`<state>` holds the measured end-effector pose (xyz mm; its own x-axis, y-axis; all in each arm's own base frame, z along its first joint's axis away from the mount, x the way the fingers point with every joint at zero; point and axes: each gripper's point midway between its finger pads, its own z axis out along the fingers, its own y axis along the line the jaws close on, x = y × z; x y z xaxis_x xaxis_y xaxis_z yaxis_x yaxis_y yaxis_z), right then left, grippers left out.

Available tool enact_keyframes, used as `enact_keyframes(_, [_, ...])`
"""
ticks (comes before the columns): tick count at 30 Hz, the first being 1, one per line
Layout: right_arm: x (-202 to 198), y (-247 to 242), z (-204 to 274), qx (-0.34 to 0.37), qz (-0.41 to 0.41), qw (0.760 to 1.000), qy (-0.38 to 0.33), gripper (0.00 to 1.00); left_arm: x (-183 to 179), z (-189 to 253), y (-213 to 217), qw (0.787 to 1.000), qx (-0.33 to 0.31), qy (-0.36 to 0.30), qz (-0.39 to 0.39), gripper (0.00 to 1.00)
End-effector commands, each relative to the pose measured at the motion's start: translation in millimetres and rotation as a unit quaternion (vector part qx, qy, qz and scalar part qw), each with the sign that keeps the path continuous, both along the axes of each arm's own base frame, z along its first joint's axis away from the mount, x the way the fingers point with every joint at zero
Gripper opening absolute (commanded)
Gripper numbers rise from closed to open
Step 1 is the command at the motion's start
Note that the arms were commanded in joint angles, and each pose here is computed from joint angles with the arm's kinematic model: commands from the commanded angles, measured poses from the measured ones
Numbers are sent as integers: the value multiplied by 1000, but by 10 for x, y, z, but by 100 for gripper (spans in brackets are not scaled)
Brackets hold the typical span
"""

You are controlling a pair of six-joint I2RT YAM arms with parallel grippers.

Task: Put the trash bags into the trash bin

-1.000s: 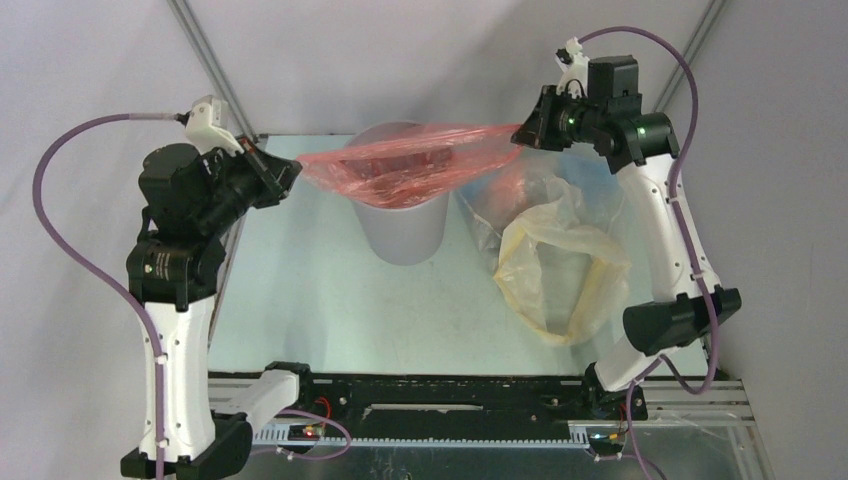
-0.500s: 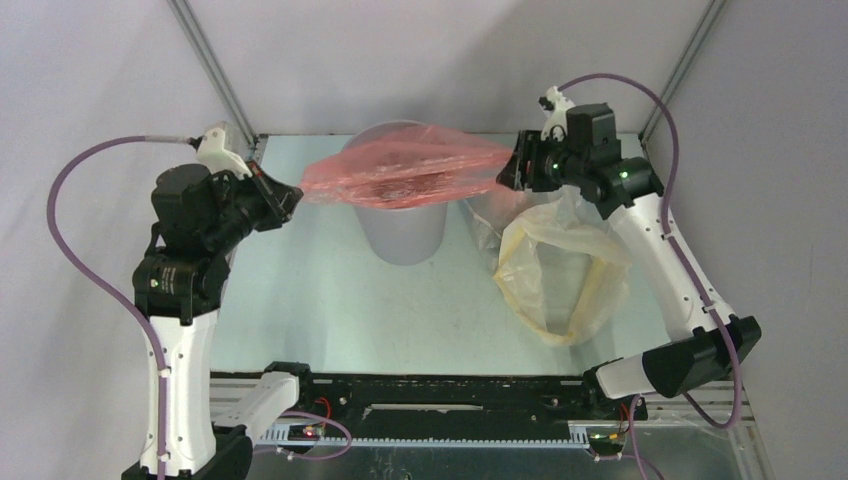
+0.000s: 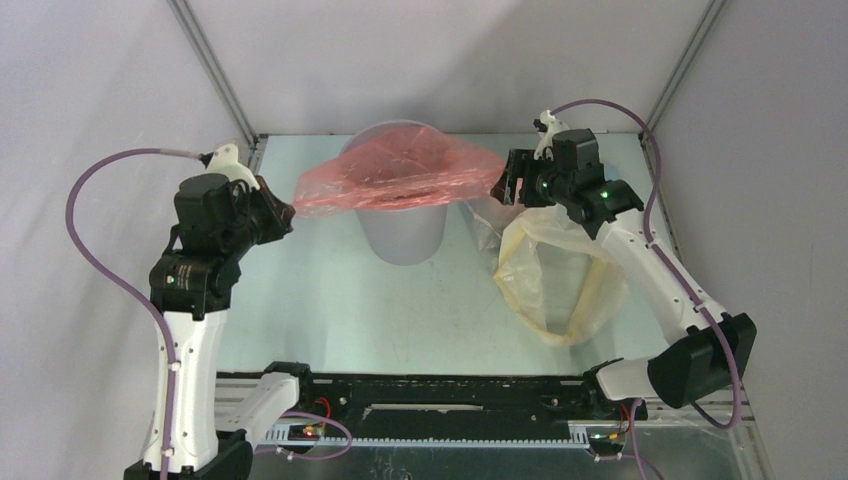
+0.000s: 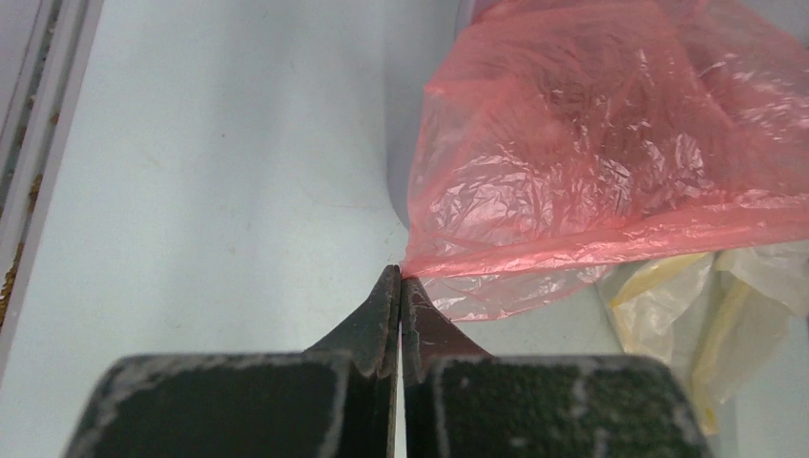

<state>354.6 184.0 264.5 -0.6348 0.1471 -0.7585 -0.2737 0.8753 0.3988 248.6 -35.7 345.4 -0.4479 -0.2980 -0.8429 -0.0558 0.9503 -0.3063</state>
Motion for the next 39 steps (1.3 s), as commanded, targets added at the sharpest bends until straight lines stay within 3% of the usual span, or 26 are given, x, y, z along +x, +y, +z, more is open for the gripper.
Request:
enact_keyframes(1, [10,-48,579,41,-24,993,-107,72,48,57,104,999,21,-18,17,0])
enact_keyframes(5, [-140,196,803,57,23,988,-145,80,70,193,-23,999,-1,-40,-11,0])
enact_keyframes(10, [-184,330,887,20,33,982,-185,91,62,339,-54,998,-8,-58,-17,0])
enact_keyframes(15, [-110,340,895,1,18,984,-177,95,27,498,-69,996,-16,-81,-18,0])
enact_keyframes(23, [-349,298,1133,-59,17,968,-244,97,-64,698,-149,993,-33,-108,-37,0])
enact_keyframes(30, [-643,459,1474,-74,130,927,-343,93,-70,749,-164,992,-36,-113,-41,0])
enact_keyframes(34, [-689,562,1599,-80,178,916,-351,94,-50,813,-149,992,-31,-118,-38,0])
enact_keyframes(39, [-773,905,1622,-102,282,884,-359,95,4,922,-107,992,-18,-119,-32,0])
